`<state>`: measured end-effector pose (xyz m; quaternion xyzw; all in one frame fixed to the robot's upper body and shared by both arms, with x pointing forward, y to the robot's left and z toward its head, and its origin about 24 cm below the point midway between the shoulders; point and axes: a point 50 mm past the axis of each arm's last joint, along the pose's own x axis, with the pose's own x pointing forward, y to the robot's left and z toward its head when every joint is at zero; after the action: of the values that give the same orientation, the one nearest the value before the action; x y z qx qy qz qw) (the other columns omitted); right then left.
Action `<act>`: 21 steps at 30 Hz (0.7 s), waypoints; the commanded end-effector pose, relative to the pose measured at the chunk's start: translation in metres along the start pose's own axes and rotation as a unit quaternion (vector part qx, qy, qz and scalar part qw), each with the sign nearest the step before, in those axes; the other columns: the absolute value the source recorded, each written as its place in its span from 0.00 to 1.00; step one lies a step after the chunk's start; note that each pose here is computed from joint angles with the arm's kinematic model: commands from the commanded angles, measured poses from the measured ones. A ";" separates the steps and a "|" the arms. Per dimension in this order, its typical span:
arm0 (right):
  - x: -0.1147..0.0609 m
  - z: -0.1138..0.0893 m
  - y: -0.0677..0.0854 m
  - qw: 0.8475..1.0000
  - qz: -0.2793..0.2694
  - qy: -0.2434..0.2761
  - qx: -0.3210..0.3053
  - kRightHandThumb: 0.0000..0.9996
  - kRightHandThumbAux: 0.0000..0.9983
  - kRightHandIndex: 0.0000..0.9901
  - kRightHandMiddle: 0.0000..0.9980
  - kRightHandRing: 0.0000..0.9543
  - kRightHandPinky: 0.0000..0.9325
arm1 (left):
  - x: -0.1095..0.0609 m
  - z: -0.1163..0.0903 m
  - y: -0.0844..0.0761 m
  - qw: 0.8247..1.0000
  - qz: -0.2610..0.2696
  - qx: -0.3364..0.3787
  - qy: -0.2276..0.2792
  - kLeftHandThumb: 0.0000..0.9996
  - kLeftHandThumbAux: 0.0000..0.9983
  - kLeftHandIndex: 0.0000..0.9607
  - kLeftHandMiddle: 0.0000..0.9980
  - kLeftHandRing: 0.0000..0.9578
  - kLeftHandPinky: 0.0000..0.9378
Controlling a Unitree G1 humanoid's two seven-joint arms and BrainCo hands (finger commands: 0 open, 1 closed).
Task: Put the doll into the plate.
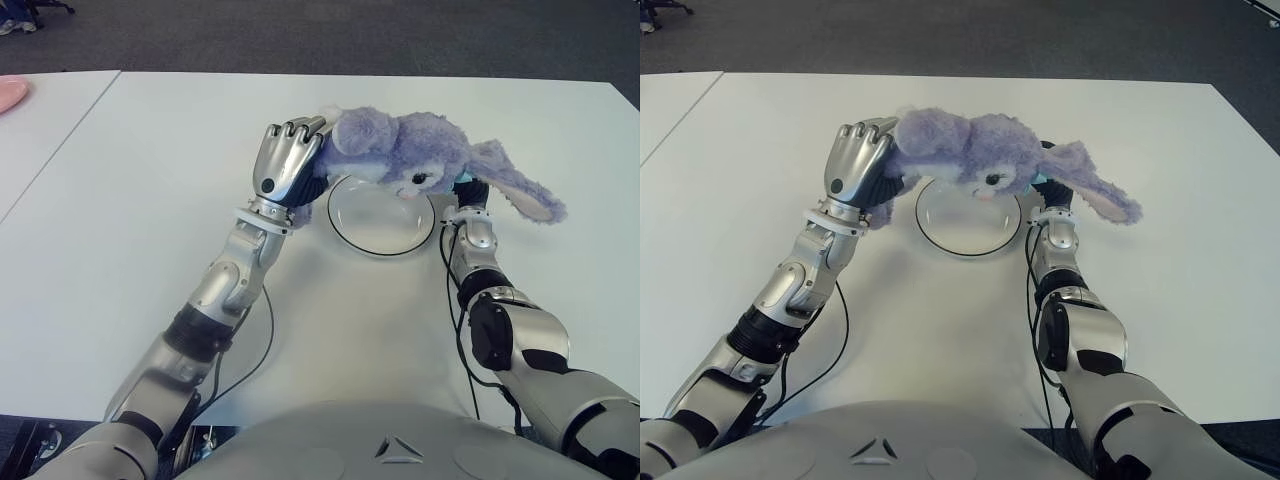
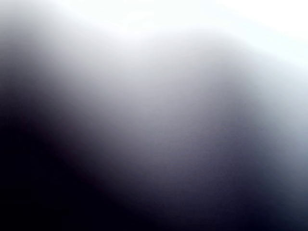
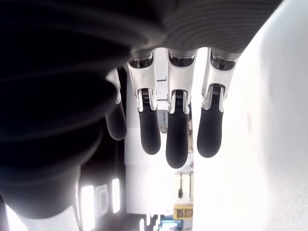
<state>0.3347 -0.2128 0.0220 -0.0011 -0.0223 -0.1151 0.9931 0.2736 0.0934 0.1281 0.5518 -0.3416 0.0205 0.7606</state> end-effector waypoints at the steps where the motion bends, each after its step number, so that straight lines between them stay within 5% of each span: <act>1: -0.085 -0.101 0.000 0.969 -0.006 0.246 -0.008 0.03 0.83 0.23 0.31 0.41 0.48 | 0.004 0.008 -0.013 0.999 -0.032 -0.028 -0.007 0.46 0.77 0.84 0.89 0.93 0.95; 21: -0.087 -0.101 0.001 0.970 0.002 0.243 -0.031 0.04 0.83 0.22 0.31 0.41 0.47 | 0.008 0.020 -0.039 0.997 -0.049 -0.053 -0.007 0.41 0.80 0.83 0.89 0.93 0.94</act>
<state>0.3355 -0.2093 0.0222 -0.0224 -0.0214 -0.1114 0.9933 0.2816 0.0672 0.1092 0.5325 -0.3169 -0.0270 0.7844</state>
